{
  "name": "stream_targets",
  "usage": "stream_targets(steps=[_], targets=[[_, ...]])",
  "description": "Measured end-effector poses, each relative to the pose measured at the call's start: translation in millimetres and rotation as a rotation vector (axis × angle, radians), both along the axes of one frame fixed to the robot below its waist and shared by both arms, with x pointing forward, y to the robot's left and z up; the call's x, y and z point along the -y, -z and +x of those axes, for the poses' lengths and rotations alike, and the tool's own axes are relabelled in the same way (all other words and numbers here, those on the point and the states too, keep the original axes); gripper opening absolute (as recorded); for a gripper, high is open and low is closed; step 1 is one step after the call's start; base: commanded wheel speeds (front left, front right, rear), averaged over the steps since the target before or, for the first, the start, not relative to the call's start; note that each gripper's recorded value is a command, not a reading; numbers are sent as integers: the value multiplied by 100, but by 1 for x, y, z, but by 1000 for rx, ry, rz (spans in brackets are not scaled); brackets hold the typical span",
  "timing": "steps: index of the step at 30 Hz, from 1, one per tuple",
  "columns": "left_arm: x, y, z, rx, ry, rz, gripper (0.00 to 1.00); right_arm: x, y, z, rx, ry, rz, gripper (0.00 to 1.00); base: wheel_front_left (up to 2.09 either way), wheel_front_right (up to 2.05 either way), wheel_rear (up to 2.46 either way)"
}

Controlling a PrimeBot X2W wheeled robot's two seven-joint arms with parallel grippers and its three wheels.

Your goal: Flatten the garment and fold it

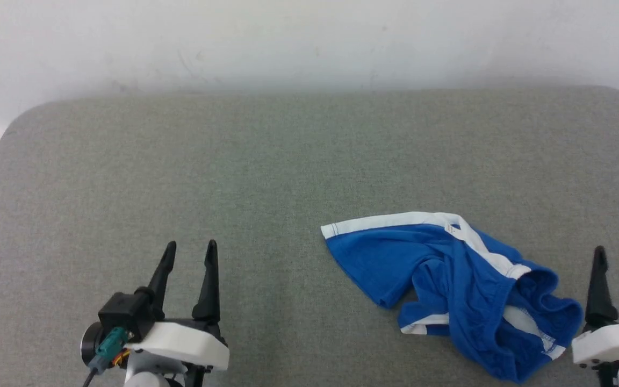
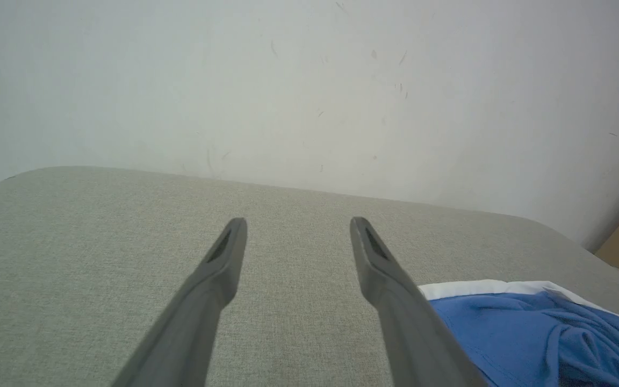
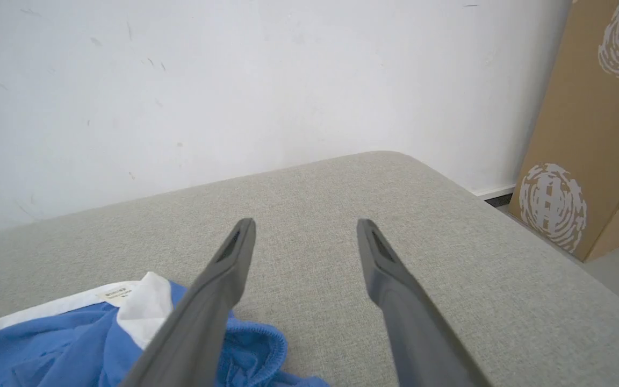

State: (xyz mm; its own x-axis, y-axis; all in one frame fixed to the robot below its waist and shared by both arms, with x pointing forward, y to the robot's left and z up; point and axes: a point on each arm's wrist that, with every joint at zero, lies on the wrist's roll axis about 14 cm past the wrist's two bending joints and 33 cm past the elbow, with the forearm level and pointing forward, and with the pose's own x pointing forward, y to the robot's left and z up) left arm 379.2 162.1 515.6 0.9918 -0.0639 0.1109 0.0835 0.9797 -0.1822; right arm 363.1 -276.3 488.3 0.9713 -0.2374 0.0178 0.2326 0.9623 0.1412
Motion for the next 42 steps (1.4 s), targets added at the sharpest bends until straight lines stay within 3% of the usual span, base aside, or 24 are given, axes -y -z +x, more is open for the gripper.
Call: stream_targets(steps=[13, 21, 29, 36, 42], targets=[[7, 5, -8, -22, 7, 10, 100, -80, -29, -20, 92, -246, -61, 100, 0, 0, 0], [28, 12, 13, -63, 73, 34, 100, -89, -38, -25, 101, -273, -64, 100, 0, 0, 0], [79, 13, 66, -135, 251, 115, 100, -89, -34, -18, 83, -272, -54, 100, 0, 0, 0], [115, 55, 94, -331, 389, 221, 100, -83, -24, -7, 52, -253, -46, 100, 0, 0, 0], [137, 117, 86, -584, 508, 351, 100, -74, -13, -5, 24, -220, -34, 100, 0, 0, 0]])
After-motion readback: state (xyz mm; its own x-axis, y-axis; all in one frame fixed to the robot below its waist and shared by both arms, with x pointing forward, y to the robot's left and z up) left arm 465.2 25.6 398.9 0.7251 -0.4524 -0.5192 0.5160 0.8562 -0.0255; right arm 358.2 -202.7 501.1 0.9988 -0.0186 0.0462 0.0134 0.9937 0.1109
